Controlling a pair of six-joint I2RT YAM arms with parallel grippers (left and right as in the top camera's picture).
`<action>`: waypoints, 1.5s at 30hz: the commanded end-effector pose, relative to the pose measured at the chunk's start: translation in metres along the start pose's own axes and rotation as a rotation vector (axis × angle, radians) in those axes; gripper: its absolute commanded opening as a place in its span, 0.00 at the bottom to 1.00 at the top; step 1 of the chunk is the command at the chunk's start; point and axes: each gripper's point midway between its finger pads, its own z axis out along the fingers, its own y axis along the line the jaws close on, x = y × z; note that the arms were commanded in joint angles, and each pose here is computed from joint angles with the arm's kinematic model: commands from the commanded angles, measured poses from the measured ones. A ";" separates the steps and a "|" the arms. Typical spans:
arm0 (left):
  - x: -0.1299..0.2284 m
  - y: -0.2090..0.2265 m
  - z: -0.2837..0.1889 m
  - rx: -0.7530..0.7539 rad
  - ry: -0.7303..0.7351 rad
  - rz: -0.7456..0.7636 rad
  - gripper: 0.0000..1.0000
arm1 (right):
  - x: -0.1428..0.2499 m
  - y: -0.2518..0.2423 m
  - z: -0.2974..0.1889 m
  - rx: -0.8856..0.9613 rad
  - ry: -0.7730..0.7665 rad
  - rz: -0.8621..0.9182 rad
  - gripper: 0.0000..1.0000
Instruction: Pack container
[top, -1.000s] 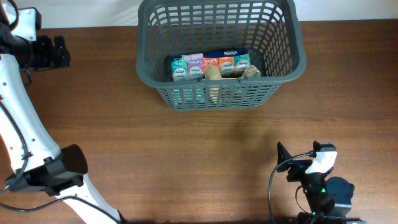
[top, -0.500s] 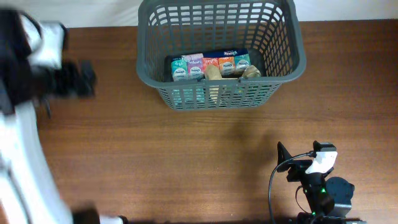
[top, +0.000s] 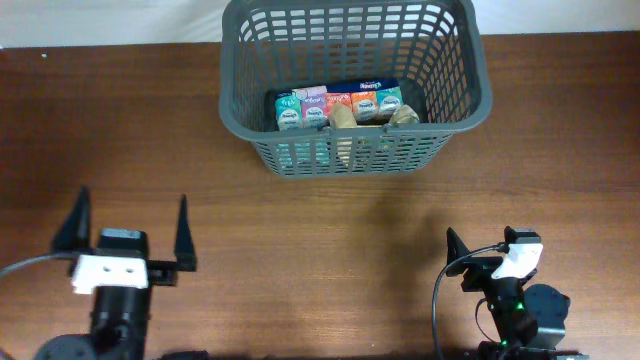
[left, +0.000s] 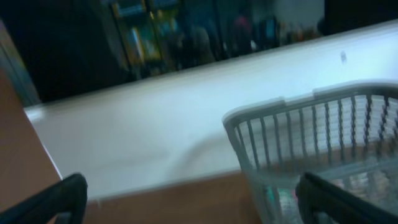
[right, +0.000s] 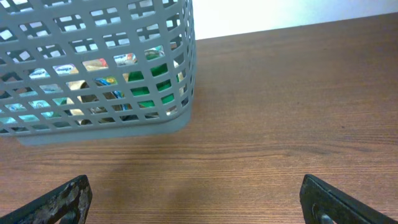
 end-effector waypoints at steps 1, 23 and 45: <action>0.059 -0.020 0.002 0.044 0.009 0.007 0.99 | 0.002 0.000 0.001 0.002 -0.003 0.005 0.99; 0.162 -0.022 0.013 -0.087 -0.029 -0.057 0.99 | 0.001 0.000 0.001 0.002 -0.003 0.005 0.99; 0.218 -0.016 0.018 -0.182 0.044 -0.366 0.99 | 0.001 0.000 0.001 0.002 -0.003 0.005 0.99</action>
